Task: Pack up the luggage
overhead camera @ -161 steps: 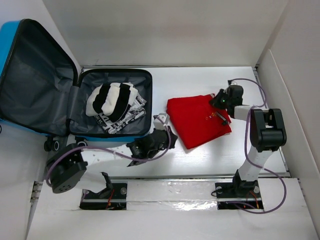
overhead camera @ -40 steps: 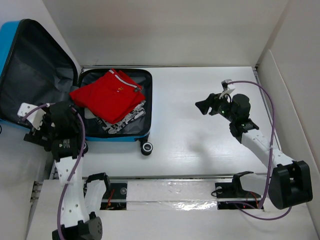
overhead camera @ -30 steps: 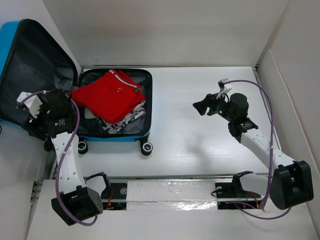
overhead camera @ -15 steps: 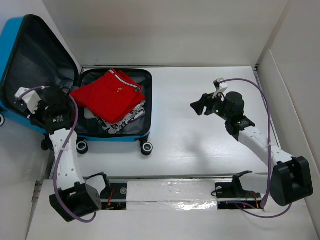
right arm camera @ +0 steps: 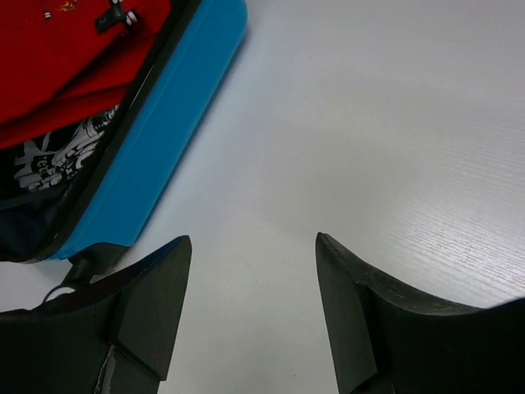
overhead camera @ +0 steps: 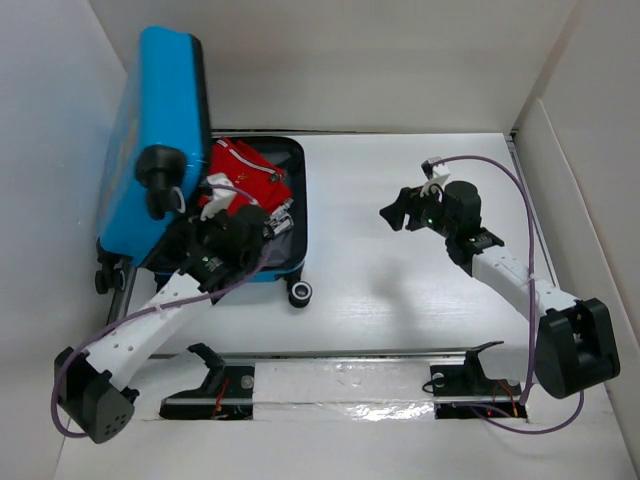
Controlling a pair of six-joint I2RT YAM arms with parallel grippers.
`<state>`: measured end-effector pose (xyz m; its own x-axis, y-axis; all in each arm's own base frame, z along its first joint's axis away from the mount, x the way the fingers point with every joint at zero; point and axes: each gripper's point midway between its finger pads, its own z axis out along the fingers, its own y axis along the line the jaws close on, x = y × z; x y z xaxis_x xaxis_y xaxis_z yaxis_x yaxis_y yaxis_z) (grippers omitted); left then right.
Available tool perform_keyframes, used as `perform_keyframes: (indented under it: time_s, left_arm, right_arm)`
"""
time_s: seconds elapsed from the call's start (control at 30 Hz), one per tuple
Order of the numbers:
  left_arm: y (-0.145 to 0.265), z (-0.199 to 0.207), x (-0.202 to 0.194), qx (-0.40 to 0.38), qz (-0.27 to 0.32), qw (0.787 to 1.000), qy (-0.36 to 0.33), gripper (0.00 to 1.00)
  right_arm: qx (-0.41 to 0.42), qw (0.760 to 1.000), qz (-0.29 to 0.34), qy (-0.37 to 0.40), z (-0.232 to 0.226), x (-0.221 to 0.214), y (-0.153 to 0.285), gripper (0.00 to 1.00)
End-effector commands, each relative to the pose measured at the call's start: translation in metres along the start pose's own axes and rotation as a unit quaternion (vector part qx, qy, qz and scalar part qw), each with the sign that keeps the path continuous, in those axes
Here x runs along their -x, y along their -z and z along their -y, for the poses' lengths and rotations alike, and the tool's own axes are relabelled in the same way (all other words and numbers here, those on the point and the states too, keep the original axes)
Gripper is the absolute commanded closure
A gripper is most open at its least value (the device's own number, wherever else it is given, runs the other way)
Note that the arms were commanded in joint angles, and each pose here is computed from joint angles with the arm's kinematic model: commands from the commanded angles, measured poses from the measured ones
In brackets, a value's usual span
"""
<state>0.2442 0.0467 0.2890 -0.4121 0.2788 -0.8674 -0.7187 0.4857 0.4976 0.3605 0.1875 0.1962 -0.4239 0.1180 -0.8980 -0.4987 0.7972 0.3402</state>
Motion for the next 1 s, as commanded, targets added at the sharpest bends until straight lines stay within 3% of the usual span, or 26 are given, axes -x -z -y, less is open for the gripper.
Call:
perform_keyframes:
  time_s: [0.0,0.03,0.07,0.1,0.17,0.2,0.27,0.4,0.5,0.53,0.57,0.6,0.63,0.67,0.7,0.73,0.77,0.8,0.9,0.97]
  left_arm:
    - [0.046,0.027,0.016,-0.103,0.057,0.992,0.034,0.99]
    - [0.059,0.044,0.013,-0.166,0.053,0.984,0.025,0.85]
    - [0.072,0.053,0.02,-0.208,0.045,0.977,0.031,0.6]
    - [0.092,0.061,0.008,-0.261,0.032,0.965,0.021,0.5]
    - [0.12,0.072,0.007,-0.323,0.034,0.946,-0.002,0.38]
    - [0.151,0.081,0.009,-0.381,0.053,0.923,-0.014,0.35]
    - [0.177,0.085,0.024,-0.432,0.064,0.899,-0.023,0.3]
    - [0.235,0.082,0.053,-0.521,0.077,0.85,-0.008,0.3]
    - [0.242,0.071,0.082,-0.529,0.076,0.844,0.048,0.32]
    - [0.235,0.067,0.092,-0.513,0.078,0.851,0.075,0.32]
    - [0.21,0.064,0.101,-0.487,0.061,0.864,0.111,0.34]
    - [0.198,0.065,0.116,-0.479,0.056,0.864,0.147,0.36]
    - [0.19,0.069,0.122,-0.491,0.044,0.854,0.165,0.39]
    - [0.171,0.064,0.127,-0.486,0.04,0.85,0.197,0.48]
    - [0.135,0.059,0.144,-0.449,0.038,0.856,0.254,0.51]
    - [0.124,0.053,0.152,-0.46,0.039,0.841,0.281,0.54]
    - [0.107,0.05,0.156,-0.441,0.037,0.844,0.302,0.62]
    - [0.067,0.039,0.157,-0.387,0.029,0.862,0.327,0.65]
    - [0.01,0.034,0.156,-0.332,-0.009,0.873,0.357,0.73]
    - [-0.051,0.036,0.138,-0.319,-0.054,0.866,0.382,0.78]
  right_arm:
    - [0.002,0.999,0.033,0.022,-0.007,0.028,0.0,0.32]
    - [-0.003,0.999,0.032,0.023,-0.006,0.028,0.0,0.31]
    - [-0.005,0.999,0.032,0.023,-0.004,0.028,0.0,0.3]
    - [-0.004,0.999,0.029,0.024,-0.007,0.027,-0.001,0.28]
    - [-0.007,0.999,0.029,0.023,-0.006,0.026,-0.002,0.28]
    - [-0.008,0.999,0.028,0.023,-0.005,0.026,-0.003,0.28]
    - [-0.014,0.999,0.027,0.022,-0.003,0.025,-0.003,0.27]
    - [-0.025,0.999,0.031,0.022,0.001,0.026,-0.002,0.27]
    - [-0.029,0.999,0.032,0.021,0.002,0.026,-0.002,0.3]
    - [-0.03,0.999,0.033,0.021,0.003,0.026,-0.002,0.38]
    - [-0.031,0.999,0.032,0.021,0.004,0.025,-0.002,0.46]
    - [-0.032,0.999,0.032,0.021,0.004,0.025,-0.002,0.54]
    - [-0.034,0.999,0.033,0.022,0.005,0.026,-0.002,0.64]
    - [-0.035,0.999,0.031,0.021,0.005,0.024,-0.003,0.82]
    - [-0.037,0.999,0.031,0.022,0.006,0.024,-0.003,0.87]
    - [-0.04,0.998,0.031,0.022,0.008,0.024,-0.004,0.98]
    - [-0.039,0.998,0.03,0.025,0.006,0.022,-0.005,1.0]
    - [-0.041,0.998,0.029,0.027,0.007,0.022,-0.006,1.0]
    - [-0.043,0.998,0.027,0.033,0.006,0.02,-0.009,1.0]
    - [-0.047,0.998,0.025,0.036,0.005,0.019,-0.01,1.0]
